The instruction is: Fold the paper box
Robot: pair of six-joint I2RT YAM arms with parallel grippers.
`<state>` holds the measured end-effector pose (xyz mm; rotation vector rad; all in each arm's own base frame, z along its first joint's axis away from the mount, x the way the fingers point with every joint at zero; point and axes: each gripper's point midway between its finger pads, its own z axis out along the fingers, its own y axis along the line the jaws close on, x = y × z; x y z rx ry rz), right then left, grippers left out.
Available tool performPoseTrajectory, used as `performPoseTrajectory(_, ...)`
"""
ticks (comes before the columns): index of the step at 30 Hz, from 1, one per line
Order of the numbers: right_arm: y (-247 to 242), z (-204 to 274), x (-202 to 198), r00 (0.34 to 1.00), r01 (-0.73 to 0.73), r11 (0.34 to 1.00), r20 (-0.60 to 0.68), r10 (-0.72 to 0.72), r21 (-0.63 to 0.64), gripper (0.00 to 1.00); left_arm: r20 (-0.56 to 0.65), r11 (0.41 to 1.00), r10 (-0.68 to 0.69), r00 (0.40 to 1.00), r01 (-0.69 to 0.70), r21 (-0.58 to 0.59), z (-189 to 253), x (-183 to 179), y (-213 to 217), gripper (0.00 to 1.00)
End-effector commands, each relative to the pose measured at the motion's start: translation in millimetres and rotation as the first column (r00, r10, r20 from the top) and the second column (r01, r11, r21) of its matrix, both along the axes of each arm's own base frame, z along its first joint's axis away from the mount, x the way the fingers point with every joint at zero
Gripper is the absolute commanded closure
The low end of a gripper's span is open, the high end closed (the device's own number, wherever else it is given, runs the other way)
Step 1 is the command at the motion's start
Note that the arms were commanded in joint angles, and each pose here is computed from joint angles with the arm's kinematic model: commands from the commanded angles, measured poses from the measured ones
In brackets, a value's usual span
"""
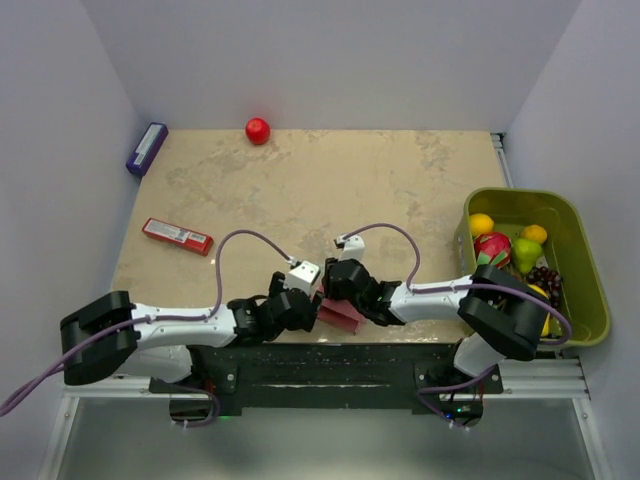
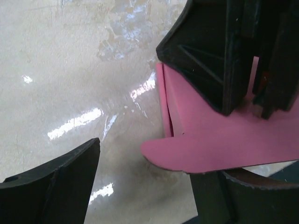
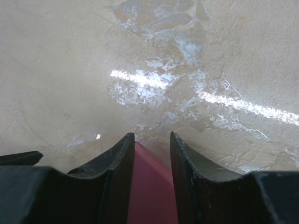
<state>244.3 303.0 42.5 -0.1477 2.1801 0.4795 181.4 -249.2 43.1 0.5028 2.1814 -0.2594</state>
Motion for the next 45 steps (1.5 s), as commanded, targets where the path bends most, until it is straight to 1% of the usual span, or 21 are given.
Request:
performPoseTrajectory(1, -3.1, -0.4, -1.4, 0.999, 0.036, 0.998, 0.009, -0.036, 0.047, 0.6, -0.045, 0.997, -0.043, 0.998, 0.039, -0.074, 7.7, -13.9, -1.7, 0.21)
performPoseTrajectory(6, -6.3, -7.1, -1.2, 0.999, 0.051, 0.998, 0.008, -0.051, 0.044, 0.6, -0.078, 0.997, -0.05, 0.996, 0.046, -0.058, -1.5, -20.7, 3.8, 0.19)
performPoseTrajectory(10, -0.9, -6.9, -3.0, 1.0, 0.028, 0.999, -0.01, -0.028, 0.037, 0.58, -0.083, 0.994, -0.07, 0.994, 0.063, -0.087, 3.4, -23.4, -0.4, 0.18)
performPoseTrajectory(17, -0.1, 24.5, 2.4, 0.999, 0.009, 1.0, 0.036, -0.01, 0.023, 0.5, -0.096, 0.979, -0.164, 0.982, 0.149, -0.142, 18.5, -37.9, -3.2, 0.13)
performPoseTrajectory(18, -0.7, 27.0, 2.9, 0.999, 0.008, 1.0, 0.04, -0.009, 0.021, 0.48, -0.09, 0.974, -0.175, 0.98, 0.159, -0.163, 24.4, -39.9, -3.3, 0.1)
performPoseTrajectory(21, -3.4, 38.8, 4.7, 0.999, 0.009, 1.0, 0.053, -0.01, 0.017, 0.44, -0.104, 0.962, -0.212, 0.972, 0.189, -0.195, 31.9, -49.1, -2.0, 0.06)
performPoseTrajectory(23, -4.8, 50.3, 5.0, 0.998, 0.004, 1.0, 0.068, -0.006, 0.024, 0.42, -0.122, 0.959, -0.228, 0.966, 0.202, -0.197, 33.7, -54.8, 1.2, 0.05)
performPoseTrajectory(25, -8.4, 54.9, 3.5, 0.998, 0.001, 1.0, 0.07, -0.002, 0.013, 0.4, -0.109, 0.95, -0.236, 0.966, 0.205, -0.237, 48.2, -56.8, 0.5, 0.05)
performPoseTrajectory(26, -8.7, 64.6, 3.2, 0.997, -0.004, 1.0, 0.082, 0.002, 0.024, 0.39, -0.113, 0.948, -0.227, 0.967, 0.194, -0.253, 52.9, -57.5, 1.8, 0.05)
performPoseTrajectory(28, -12.5, 71.0, -0.4, 0.997, -0.013, 1.0, 0.082, 0.011, 0.024, 0.38, -0.073, 0.929, -0.217, 0.973, 0.183, -0.321, 77.4, -55.1, -0.6, 0.02)
performPoseTrajectory(29, -14.7, 72.6, -2.5, 0.997, -0.017, 1.0, 0.08, 0.015, 0.024, 0.38, -0.071, 0.924, -0.196, 0.978, 0.16, -0.346, 85.3, -53.4, 0.8, 0.01)
performPoseTrajectory(31, -22.4, 80.0, -8.9, 0.997, -0.026, 0.999, 0.075, 0.024, 0.023, 0.38, -0.043, 0.909, -0.152, 0.988, 0.122, -0.399, 107.1, -43.9, 4.0, 0.01)
performPoseTrajectory(34, -35.7, 80.5, -24.1, 0.998, -0.039, 0.999, 0.044, 0.037, 0.033, 0.39, -0.044, 0.889, -0.097, 0.994, 0.066, -0.454, 120.0, -26.5, 9.0, 0.0)
performPoseTrajectory(35, -38.4, 80.9, -27.7, 0.998, -0.043, 0.998, 0.039, 0.041, 0.038, 0.41, -0.035, 0.875, -0.092, 0.995, 0.064, -0.479, 124.3, -20.7, 7.3, 0.01)
performPoseTrajectory(37, -47.6, 82.6, -36.8, 0.999, -0.045, 0.998, 0.025, 0.043, 0.049, 0.44, -0.052, 0.869, -0.08, 0.995, 0.044, -0.493, 120.3, -9.3, 7.5, 0.05)
performPoseTrajectory(38, -50.4, 82.2, -40.5, 0.999, -0.047, 0.998, 0.018, 0.046, 0.05, 0.47, -0.041, 0.861, -0.08, 0.996, 0.048, -0.507, 123.9, -4.4, 3.9, 0.06)
performPoseTrajectory(39, -52.9, 81.1, -45.6, 0.998, -0.057, 0.997, 0.005, 0.057, 0.049, 0.48, -0.051, 0.869, -0.079, 0.996, 0.043, -0.493, 117.8, -0.9, 1.3, 0.07)
performPoseTrajectory(41, -54.4, 83.8, -55.0, 0.997, -0.075, 0.994, -0.006, 0.076, 0.078, 0.54, -0.042, 0.865, -0.085, 0.995, 0.053, -0.499, 117.0, 4.2, -5.6, 0.07)
performPoseTrajectory(45, -50.6, 78.6, -74.4, 0.99, -0.124, 0.987, -0.05, 0.13, 0.105, 0.6, -0.082, 0.889, -0.102, 0.991, 0.054, -0.456, 94.2, 7.8, -14.0, 0.07)
